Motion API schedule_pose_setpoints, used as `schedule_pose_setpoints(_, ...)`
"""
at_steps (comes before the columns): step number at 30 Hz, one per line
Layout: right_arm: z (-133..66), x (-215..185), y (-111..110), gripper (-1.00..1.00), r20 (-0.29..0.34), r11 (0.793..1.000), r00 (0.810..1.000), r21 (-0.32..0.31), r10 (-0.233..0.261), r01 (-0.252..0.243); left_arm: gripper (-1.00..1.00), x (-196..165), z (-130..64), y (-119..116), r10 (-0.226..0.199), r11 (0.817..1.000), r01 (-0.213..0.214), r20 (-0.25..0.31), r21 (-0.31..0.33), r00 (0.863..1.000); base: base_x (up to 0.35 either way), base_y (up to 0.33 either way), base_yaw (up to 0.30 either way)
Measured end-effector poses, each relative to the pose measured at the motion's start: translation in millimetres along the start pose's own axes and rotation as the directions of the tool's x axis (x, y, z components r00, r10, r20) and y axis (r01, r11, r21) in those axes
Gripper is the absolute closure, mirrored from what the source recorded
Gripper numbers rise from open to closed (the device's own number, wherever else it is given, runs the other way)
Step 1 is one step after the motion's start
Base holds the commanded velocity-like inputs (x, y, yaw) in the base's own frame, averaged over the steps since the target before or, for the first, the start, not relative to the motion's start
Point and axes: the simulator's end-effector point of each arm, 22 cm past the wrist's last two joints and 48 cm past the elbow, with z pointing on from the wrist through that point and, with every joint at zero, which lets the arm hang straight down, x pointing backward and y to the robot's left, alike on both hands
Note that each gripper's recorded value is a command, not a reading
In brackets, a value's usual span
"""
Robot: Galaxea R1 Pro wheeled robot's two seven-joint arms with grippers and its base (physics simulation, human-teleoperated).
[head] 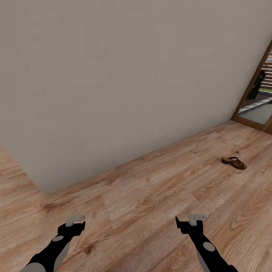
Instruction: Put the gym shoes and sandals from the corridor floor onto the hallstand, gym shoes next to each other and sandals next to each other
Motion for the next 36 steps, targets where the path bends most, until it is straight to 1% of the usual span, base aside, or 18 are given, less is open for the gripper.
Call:
schedule_pose_setpoints(12, 1.3, 6.5, 0.5, -1.0, -0.012, 1.0, 1.0, -0.001, 0.0, 0.0, -1.0, 6.6, 2.2, -0.2, 0.002, 1.0, -0.002, -0.012, 0.0, 1.0, -0.001, 0.0, 0.229)
schedule_pose_setpoints(21, 2.4, 11.5, 1.5, -1.0, -0.021, 1.0, 1.0, -0.004, -0.011, 0.011, -1.0, 11.7, 3.9, -0.4, 0.004, 1.0, -0.004, -0.022, -0.001, 1.0, -0.075, 0.0, 0.23)
schedule_pose_setpoints(30, 3.4, 16.6, 3.1, -1.0, -0.031, 0.999, 0.999, -0.009, -0.033, 0.033, -1.0, 16.9, 5.5, -0.5, 0.005, 1.0, -0.005, -0.032, -0.001, 0.999, -0.229, 0.0, 0.23)
schedule_pose_setpoints(36, 3.5, 17.0, 1.8, -1.0, -0.029, 0.999, 0.999, -0.009, -0.037, 0.037, -1.0, 17.6, 5.9, -0.7, 0.005, 1.0, -0.005, -0.033, -0.001, 0.999, -0.319, -0.014, 0.041)
